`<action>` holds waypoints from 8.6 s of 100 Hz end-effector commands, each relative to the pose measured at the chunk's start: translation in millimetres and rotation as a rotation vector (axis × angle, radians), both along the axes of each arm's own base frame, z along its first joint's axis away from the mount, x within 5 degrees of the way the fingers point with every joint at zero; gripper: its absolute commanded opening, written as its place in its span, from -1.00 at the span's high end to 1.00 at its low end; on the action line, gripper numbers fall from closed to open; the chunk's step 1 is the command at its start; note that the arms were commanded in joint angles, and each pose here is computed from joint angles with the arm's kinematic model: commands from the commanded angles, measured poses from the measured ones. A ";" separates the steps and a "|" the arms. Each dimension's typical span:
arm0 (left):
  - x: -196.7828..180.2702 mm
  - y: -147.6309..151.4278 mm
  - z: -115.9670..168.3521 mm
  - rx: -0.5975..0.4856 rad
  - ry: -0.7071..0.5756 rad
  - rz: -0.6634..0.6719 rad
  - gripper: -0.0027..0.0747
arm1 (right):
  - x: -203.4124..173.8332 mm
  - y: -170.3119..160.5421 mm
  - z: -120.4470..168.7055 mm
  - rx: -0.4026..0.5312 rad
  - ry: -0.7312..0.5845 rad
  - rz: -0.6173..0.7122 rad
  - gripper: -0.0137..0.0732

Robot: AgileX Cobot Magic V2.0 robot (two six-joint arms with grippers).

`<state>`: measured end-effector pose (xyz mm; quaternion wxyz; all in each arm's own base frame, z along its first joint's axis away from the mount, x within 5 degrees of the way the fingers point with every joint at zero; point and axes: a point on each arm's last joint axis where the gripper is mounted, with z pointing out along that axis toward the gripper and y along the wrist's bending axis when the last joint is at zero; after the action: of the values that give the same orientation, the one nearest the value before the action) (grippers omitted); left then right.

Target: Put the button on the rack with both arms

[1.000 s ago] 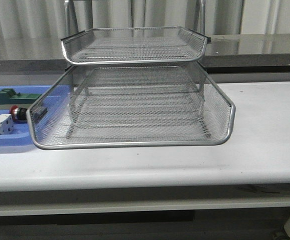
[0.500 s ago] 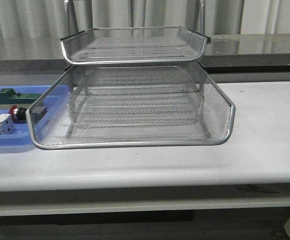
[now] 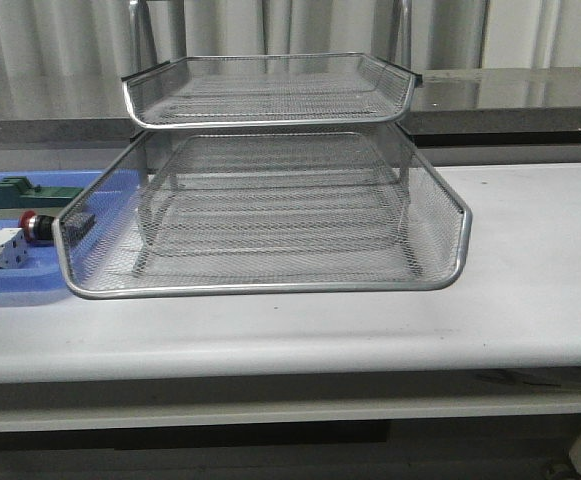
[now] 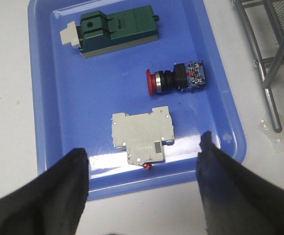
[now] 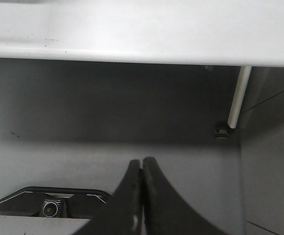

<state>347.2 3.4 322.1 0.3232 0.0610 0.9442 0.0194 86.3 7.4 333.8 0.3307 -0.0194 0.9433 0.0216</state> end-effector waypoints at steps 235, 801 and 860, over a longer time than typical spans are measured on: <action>162.0 -22.4 -113.7 0.291 0.123 -0.869 -0.55 | 2.3 -0.1 12.2 0.007 -0.074 -0.004 0.84; -92.5 -14.9 87.9 -0.033 -0.381 -0.194 -0.21 | 2.3 -0.1 12.2 0.007 -0.074 -0.004 0.84; -243.1 -3.7 -7.3 -0.039 -0.890 0.015 -0.21 | 2.3 -0.1 12.2 0.007 -0.074 -0.004 0.84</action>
<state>116.5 -4.6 307.7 0.6343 0.0676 0.7699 0.0190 86.3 7.4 333.8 0.3307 -0.0182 0.9433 0.0220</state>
